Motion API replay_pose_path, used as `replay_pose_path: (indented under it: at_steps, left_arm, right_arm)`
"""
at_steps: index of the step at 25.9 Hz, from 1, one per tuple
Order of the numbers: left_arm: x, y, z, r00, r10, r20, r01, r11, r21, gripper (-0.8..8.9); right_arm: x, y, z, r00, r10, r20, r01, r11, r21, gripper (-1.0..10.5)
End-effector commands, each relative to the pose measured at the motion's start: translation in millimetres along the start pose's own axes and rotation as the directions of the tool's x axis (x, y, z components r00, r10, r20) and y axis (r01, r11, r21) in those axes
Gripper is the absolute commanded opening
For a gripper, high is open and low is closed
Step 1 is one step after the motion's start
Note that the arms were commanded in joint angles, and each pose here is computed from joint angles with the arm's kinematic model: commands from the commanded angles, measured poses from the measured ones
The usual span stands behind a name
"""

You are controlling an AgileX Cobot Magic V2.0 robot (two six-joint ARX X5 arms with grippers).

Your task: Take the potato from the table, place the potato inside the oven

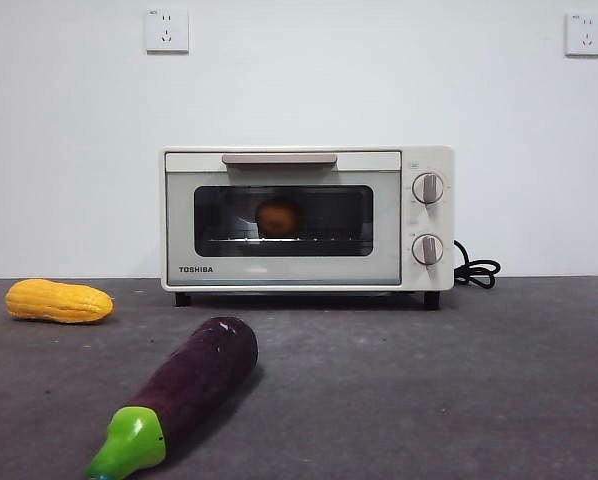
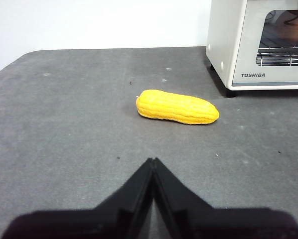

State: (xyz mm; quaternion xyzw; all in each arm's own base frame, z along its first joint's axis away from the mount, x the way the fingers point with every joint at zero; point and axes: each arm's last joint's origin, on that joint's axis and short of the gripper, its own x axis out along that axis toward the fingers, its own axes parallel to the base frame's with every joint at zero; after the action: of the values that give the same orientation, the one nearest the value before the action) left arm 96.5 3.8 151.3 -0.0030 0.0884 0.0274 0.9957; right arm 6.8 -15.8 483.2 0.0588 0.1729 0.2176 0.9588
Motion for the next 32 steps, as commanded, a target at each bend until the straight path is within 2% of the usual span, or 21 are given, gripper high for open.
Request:
replay_pose_path:
  at_steps: [1, 5, 6, 8, 12, 14, 16, 17, 18, 19, 21, 22, 24, 26, 28, 29, 30, 32]
  left_arm:
    - [0.9, 0.3, -2.5, 1.0, 0.001, -0.002, -0.001, 1.0, -0.008, -0.04]
    - [0.9, 0.3, -2.5, 1.0, 0.001, -0.002, -0.001, 1.0, -0.008, -0.04]
    - [0.9, 0.3, -2.5, 1.0, 0.001, -0.002, -0.001, 1.0, -0.008, -0.04]
    - [0.9, 0.3, -2.5, 1.0, 0.001, -0.002, -0.001, 1.0, -0.008, -0.04]
    - [1.0, 0.3, -2.5, 1.0, 0.001, -0.002, -0.001, 1.0, -0.008, -0.04]
    - [1.0, 0.3, -2.5, 1.0, 0.001, -0.002, -0.001, 1.0, -0.008, -0.04]
    - [1.0, 0.3, -2.5, 1.0, 0.001, -0.002, -0.001, 1.0, -0.008, -0.04]
    - [1.0, 0.3, -2.5, 1.0, 0.001, -0.002, -0.001, 1.0, -0.008, -0.04]
    - [1.0, 0.3, -2.5, 1.0, 0.001, -0.002, -0.001, 1.0, -0.008, -0.04]
    - [1.0, 0.3, -2.5, 1.0, 0.001, -0.002, -0.001, 1.0, -0.008, -0.04]
    - [1.0, 0.3, -2.5, 1.0, 0.001, -0.002, -0.001, 1.0, -0.008, -0.04]
    - [1.0, 0.3, -2.6, 1.0, 0.001, -0.003, -0.001, 1.0, -0.008, -0.04]
    - [1.2, 0.3, -2.8, 1.0, 0.001, -0.006, -0.002, 1.0, -0.007, -0.04]
    - [1.3, 0.3, -2.9, 1.0, 0.001, -0.008, -0.002, 1.0, -0.007, -0.04]
    - [1.3, 0.3, -3.0, 1.0, 0.001, -0.009, -0.002, 1.0, -0.007, -0.04]
    - [1.4, 0.3, -3.1, 1.0, 0.002, -0.01, -0.002, 1.0, -0.007, -0.04]
    - [1.4, 0.3, -3.1, 1.0, 0.002, -0.01, -0.002, 1.0, -0.007, -0.04]
    - [1.4, 0.3, -3.1, 1.0, 0.002, -0.01, -0.002, 1.0, -0.007, -0.04]
  right_arm:
    - [0.8, -1.7, -2.3, 0.999, -0.046, -0.004, 0.045, 0.985, -0.167, 0.0]
    - [1.3, -1.8, -2.5, 0.999, -0.054, -0.003, 0.052, 0.973, -0.223, 0.0]
    - [2.6, -0.8, -2.3, 0.999, -0.052, -0.008, 0.048, 0.958, -0.284, 0.0]
    - [5.9, 1.5, -1.5, 0.999, -0.051, -0.018, 0.042, 0.939, -0.342, 0.0]
    - [14.3, 6.1, -1.3, 0.997, -0.074, -0.032, 0.057, 0.926, -0.374, 0.0]
    - [21.9, 8.5, -4.3, 0.992, -0.121, -0.042, 0.093, 0.906, -0.413, 0.0]
    - [35.3, 12.2, -12.2, 0.982, -0.176, -0.069, 0.123, 0.872, -0.474, 0.0]
    - [44.4, 15.0, -15.6, 0.978, -0.198, -0.07, 0.14, 0.861, -0.489, 0.0]
    - [56.0, 18.1, -19.6, 0.975, -0.212, -0.064, 0.155, 0.859, -0.488, 0.0]
    - [66.7, 19.3, -24.1, 0.977, -0.209, -0.048, 0.163, 0.869, -0.468, 0.0]
    - [91.7, 20.6, -33.3, 0.989, -0.149, -0.002, 0.135, 0.903, -0.407, 0.0]
    - [105.3, 19.3, -39.1, 0.995, -0.091, 0.041, 0.1, 0.924, -0.37, 0.0]
    - [129.9, 13.6, -53.3, 0.99, 0.048, 0.133, -0.001, 0.944, -0.331, 0.0]
    - [150.6, 3.4, -72.8, 0.959, 0.187, 0.214, -0.105, 0.934, -0.342, 0.0]
    - [165.9, -10.0, -98.6, 0.916, 0.31, 0.256, -0.202, 0.905, -0.375, 0.0]
    - [170.3, -17.4, -112.7, 0.905, 0.336, 0.261, -0.222, 0.896, -0.384, 0.0]
    - [172.3, -23.6, -124.8, 0.905, 0.337, 0.261, -0.223, 0.897, -0.382, 0.0]
    - [173.9, -37.4, -152.1, 0.929, 0.261, 0.262, -0.172, 0.932, -0.318, 0.0]
